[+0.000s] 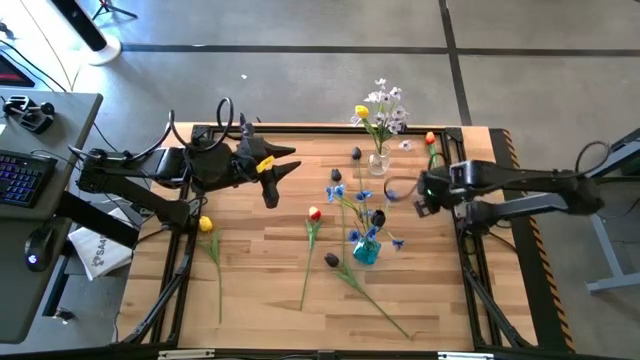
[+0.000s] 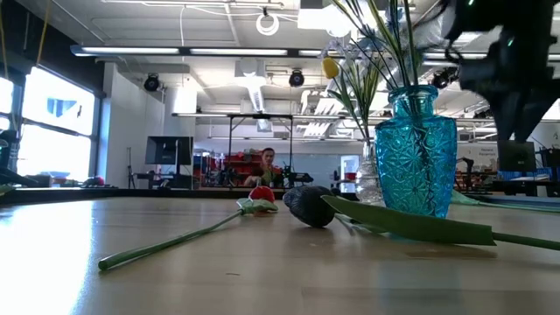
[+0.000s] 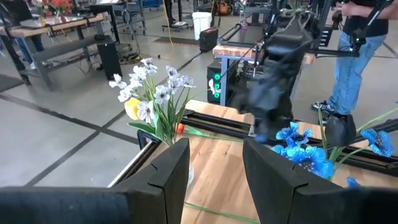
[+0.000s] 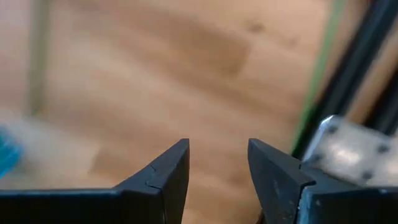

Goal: Sort flowers into vase by color
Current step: Put the orange flower into the transparent vase

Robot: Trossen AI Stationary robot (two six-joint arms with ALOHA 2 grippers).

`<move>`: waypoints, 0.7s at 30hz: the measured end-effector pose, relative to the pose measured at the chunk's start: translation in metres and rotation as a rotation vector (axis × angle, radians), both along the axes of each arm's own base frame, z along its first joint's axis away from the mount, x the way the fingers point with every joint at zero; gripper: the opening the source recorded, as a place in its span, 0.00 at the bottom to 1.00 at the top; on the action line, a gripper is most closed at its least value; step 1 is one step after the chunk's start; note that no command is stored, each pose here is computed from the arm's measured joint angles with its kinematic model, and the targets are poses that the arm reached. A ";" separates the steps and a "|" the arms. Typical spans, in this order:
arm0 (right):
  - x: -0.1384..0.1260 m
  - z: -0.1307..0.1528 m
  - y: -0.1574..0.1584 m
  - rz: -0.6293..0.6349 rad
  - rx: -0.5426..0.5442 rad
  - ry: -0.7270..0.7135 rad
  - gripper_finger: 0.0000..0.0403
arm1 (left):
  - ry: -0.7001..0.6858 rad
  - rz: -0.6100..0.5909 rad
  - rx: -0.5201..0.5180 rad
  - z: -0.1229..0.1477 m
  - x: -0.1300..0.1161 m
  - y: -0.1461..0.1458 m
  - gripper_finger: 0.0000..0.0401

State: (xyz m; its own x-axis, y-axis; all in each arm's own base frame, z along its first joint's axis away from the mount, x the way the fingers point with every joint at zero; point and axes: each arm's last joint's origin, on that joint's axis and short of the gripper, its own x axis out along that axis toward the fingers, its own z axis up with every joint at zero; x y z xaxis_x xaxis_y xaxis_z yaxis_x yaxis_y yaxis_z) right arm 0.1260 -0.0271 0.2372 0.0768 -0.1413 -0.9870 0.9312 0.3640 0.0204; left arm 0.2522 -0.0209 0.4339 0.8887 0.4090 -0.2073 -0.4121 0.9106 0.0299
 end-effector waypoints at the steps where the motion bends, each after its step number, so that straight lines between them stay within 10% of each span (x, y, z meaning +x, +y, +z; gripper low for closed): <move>1: -0.001 -0.006 -0.008 -0.022 -0.025 0.023 0.39 | 0.000 0.000 -0.001 0.000 0.000 0.000 0.35; 21: -0.008 -0.070 -0.114 -0.153 -0.121 0.241 0.39 | -0.020 -0.036 -0.052 0.000 0.001 -0.001 0.35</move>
State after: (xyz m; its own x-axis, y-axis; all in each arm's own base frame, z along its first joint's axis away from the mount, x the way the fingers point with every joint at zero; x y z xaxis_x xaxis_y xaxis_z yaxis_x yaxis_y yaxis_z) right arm 0.1179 -0.1410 0.1672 -0.1888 -0.2504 -0.9496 0.9481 0.2053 -0.2426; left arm 0.2528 -0.0223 0.4341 0.9066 0.3661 -0.2099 -0.3793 0.9249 -0.0254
